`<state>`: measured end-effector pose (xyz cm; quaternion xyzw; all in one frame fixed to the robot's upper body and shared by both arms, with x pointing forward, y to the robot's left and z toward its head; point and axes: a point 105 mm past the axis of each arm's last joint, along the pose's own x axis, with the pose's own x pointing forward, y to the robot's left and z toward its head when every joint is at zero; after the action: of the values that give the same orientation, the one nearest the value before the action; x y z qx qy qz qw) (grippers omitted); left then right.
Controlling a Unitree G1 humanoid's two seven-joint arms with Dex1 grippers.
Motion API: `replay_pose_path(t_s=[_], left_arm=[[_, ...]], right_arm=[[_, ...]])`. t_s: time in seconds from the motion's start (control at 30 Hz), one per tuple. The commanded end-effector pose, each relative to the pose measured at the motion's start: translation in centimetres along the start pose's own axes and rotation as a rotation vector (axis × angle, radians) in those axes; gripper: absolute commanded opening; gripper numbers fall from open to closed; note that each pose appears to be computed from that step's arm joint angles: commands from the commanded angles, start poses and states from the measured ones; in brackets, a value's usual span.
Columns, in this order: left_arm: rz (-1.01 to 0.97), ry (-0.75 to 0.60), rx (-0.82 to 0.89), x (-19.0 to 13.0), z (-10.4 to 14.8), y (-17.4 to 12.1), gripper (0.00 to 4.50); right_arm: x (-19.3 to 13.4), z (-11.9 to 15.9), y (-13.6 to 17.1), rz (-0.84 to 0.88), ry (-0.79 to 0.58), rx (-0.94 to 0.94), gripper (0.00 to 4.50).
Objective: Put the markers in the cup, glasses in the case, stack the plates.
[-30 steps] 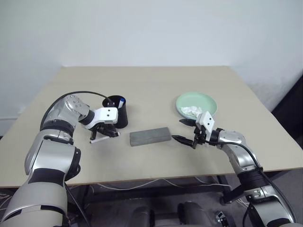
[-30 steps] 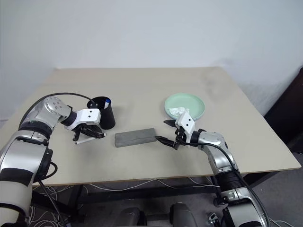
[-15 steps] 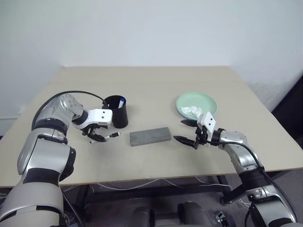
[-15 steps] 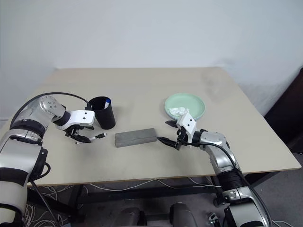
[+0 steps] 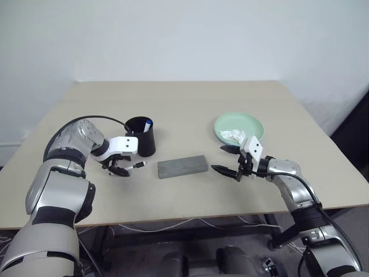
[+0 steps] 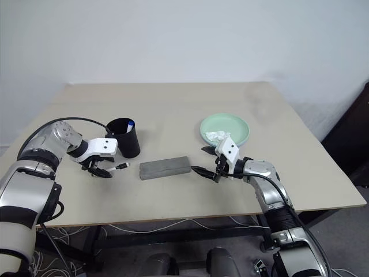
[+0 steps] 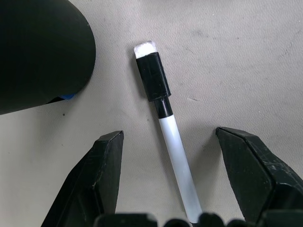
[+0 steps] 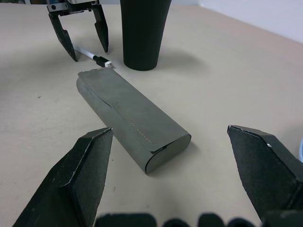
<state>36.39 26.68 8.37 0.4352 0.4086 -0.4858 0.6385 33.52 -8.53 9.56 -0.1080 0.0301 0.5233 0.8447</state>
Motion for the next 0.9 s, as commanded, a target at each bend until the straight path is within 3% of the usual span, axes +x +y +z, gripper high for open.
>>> replay_pose_path(t_s=[0.03, 0.07, 0.17, 0.43, 0.67, 0.83, 0.9], left_arm=[[-0.019, -0.003, -0.030, 0.4, -0.6, -0.6, 3.29], [-0.027, -0.007, -0.037, 0.5, -0.7, -0.7, 3.29], [-0.043, -0.024, -0.062, 0.6, -0.8, -1.0, 2.66], [-0.064, -0.035, -0.096, 0.4, -1.3, -1.4, 0.04], [-0.057, -0.052, -0.092, 0.2, -1.2, -1.4, 0.04], [-0.066, -0.112, -0.074, -0.3, -0.2, -1.2, 0.04], [-0.071, -0.200, -0.055, -1.0, 1.5, -0.8, 0.04]], right_arm=[[-0.2, 1.6, -0.4, -0.010, -0.038, -0.045, 4.20], [-0.2, 1.6, -0.4, -0.010, -0.038, -0.045, 4.20], [-0.2, 1.6, -0.5, -0.008, -0.038, -0.044, 4.20], [0.0, 1.7, -0.5, -0.001, -0.039, -0.048, 4.20], [0.0, 1.7, -0.5, 0.002, -0.036, -0.050, 4.20], [0.0, 1.7, -0.5, 0.005, -0.035, -0.051, 4.20], [0.0, 1.6, -0.4, 0.006, -0.034, -0.050, 4.20]])
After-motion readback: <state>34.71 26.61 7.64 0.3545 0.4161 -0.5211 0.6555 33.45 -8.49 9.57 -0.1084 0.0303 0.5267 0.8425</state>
